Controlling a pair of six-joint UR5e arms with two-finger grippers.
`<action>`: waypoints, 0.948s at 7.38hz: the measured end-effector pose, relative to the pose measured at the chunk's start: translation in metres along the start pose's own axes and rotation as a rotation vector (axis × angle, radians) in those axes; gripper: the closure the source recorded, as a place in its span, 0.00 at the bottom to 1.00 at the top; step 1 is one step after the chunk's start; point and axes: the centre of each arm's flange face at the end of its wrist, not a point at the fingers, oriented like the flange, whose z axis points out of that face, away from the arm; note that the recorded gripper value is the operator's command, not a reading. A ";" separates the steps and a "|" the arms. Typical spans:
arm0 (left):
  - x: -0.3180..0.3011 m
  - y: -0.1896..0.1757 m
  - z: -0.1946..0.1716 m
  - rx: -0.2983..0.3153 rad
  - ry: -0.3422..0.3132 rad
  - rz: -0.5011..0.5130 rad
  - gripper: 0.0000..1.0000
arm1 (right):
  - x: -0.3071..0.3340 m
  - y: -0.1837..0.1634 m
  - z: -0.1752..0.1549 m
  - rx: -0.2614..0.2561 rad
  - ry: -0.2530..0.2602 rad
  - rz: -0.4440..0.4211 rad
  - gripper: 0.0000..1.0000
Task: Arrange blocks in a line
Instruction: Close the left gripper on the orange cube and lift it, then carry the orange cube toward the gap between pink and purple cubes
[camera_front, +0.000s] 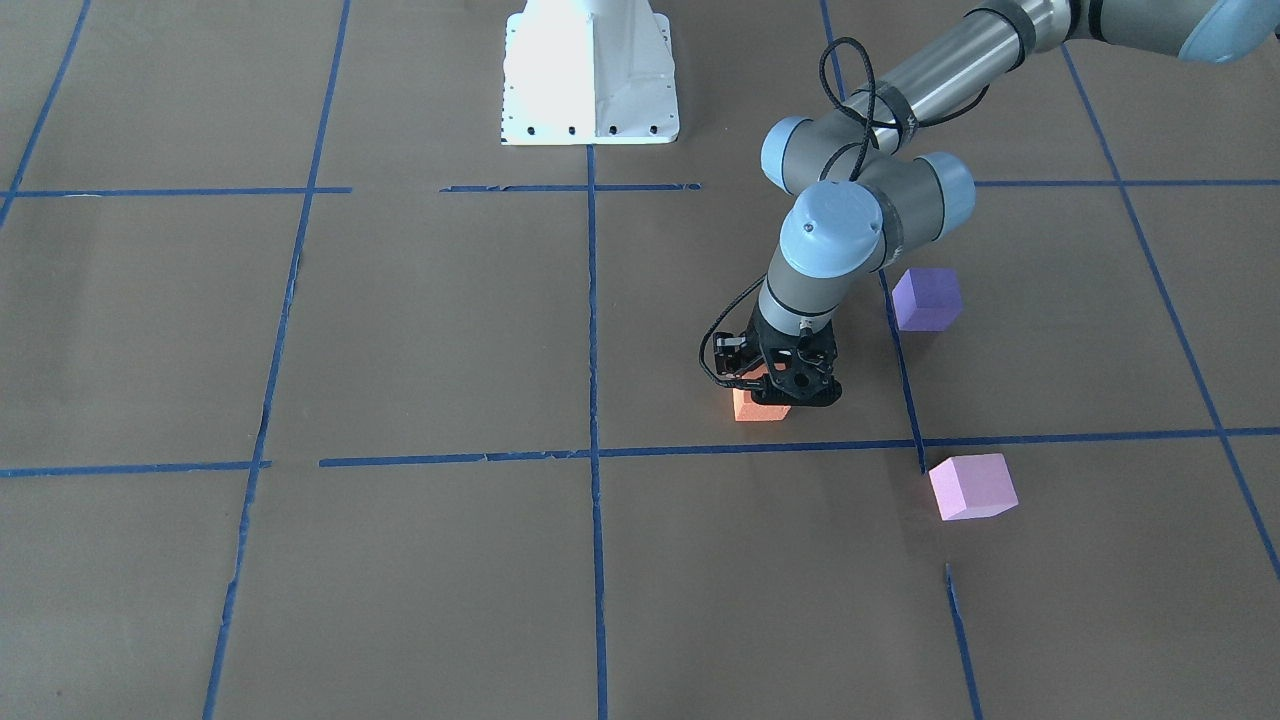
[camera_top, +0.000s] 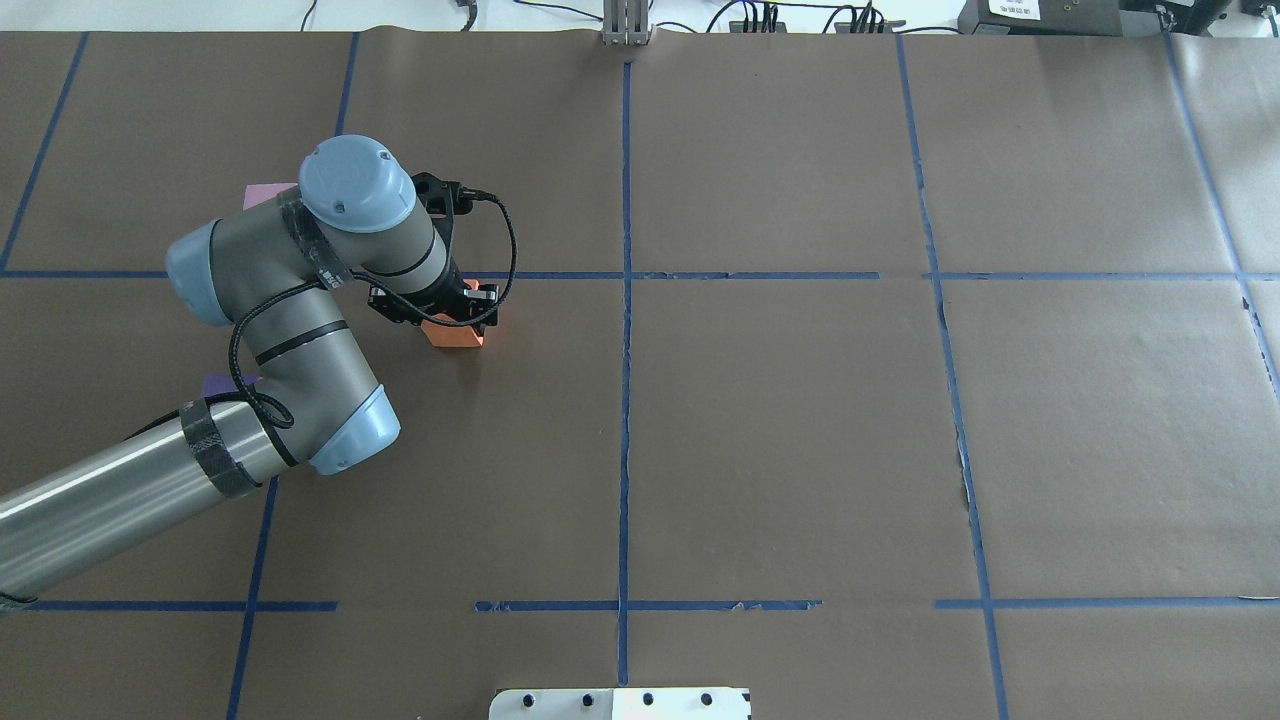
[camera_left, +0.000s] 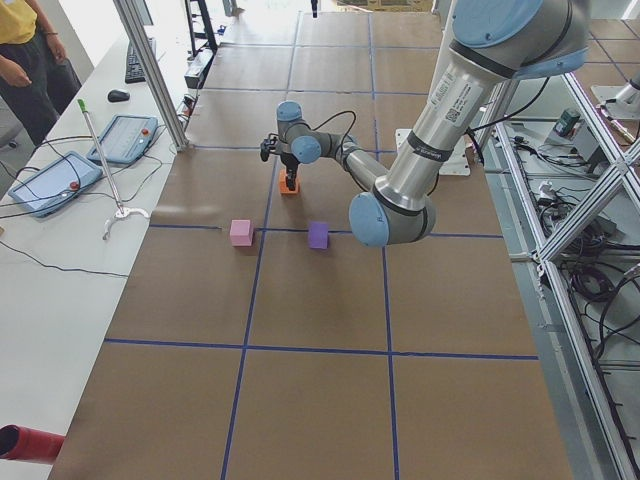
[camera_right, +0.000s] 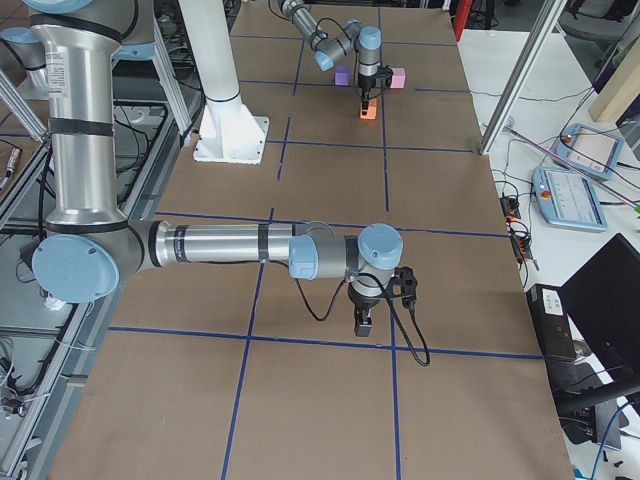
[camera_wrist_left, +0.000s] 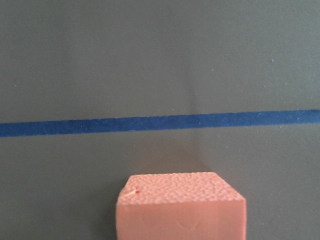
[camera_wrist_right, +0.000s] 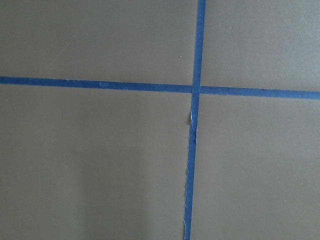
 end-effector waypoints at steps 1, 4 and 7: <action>0.000 -0.002 -0.005 0.007 0.006 0.000 0.76 | 0.000 0.000 0.000 0.000 0.000 0.000 0.00; -0.031 -0.017 -0.071 0.059 0.035 -0.034 0.75 | 0.000 0.000 0.000 0.000 0.000 0.000 0.00; -0.160 -0.005 -0.104 0.050 0.006 0.024 0.72 | 0.000 0.000 0.000 0.000 0.000 0.000 0.00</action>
